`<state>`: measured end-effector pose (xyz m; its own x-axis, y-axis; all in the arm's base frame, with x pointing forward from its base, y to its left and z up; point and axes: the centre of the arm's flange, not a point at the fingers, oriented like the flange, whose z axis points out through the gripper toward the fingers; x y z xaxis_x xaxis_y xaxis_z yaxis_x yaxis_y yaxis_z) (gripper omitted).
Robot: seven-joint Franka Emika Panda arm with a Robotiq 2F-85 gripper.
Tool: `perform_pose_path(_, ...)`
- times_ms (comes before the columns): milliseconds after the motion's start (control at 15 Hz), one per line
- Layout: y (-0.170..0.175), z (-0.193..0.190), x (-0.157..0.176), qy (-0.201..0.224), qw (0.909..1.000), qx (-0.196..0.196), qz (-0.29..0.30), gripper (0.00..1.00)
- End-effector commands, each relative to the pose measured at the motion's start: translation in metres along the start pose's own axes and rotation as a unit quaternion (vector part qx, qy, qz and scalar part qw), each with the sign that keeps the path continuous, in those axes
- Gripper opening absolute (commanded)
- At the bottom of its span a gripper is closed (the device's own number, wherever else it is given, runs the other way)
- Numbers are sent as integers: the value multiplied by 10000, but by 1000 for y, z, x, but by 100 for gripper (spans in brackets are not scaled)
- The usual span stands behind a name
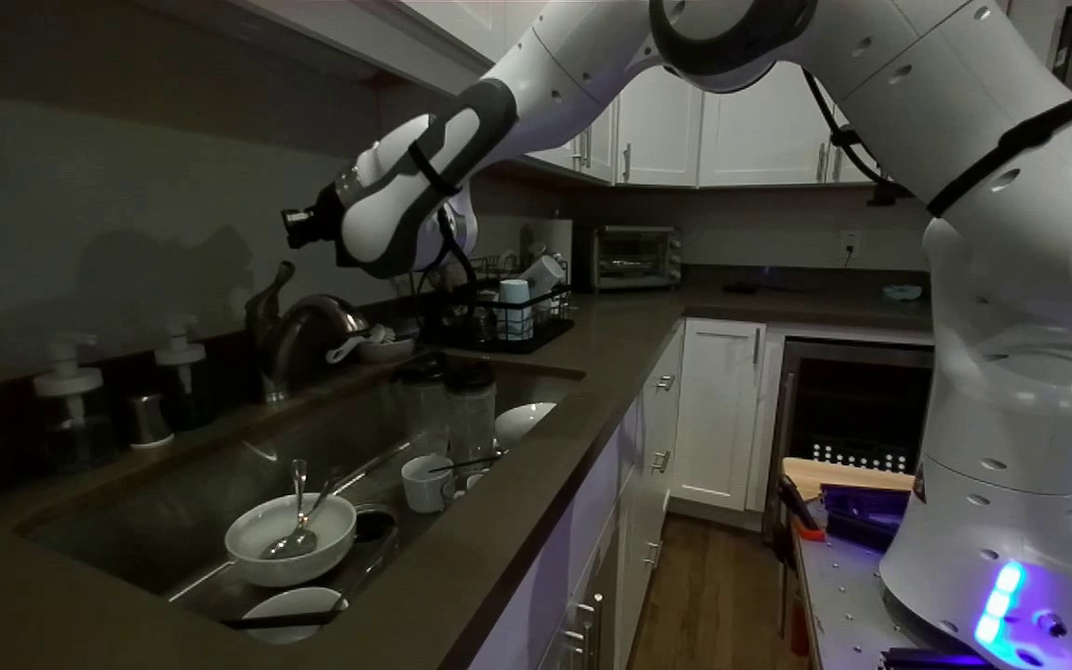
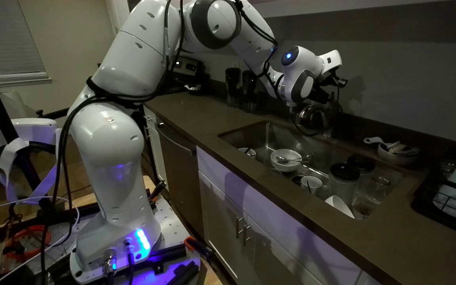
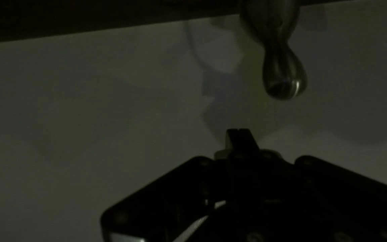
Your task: Close the tap
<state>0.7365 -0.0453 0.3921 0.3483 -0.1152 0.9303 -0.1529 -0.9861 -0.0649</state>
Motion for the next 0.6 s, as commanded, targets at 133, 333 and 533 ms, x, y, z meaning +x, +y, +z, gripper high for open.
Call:
perform_pose_path(133, -2, -61, 8, 551, 9981, -226, -131, 4)
perform_pose_path(333, -1, -77, 23, 708, 9968, -324, -156, 4)
perform_pose_path(533, 1, -95, 26, 749, 9962, -403, -179, 4)
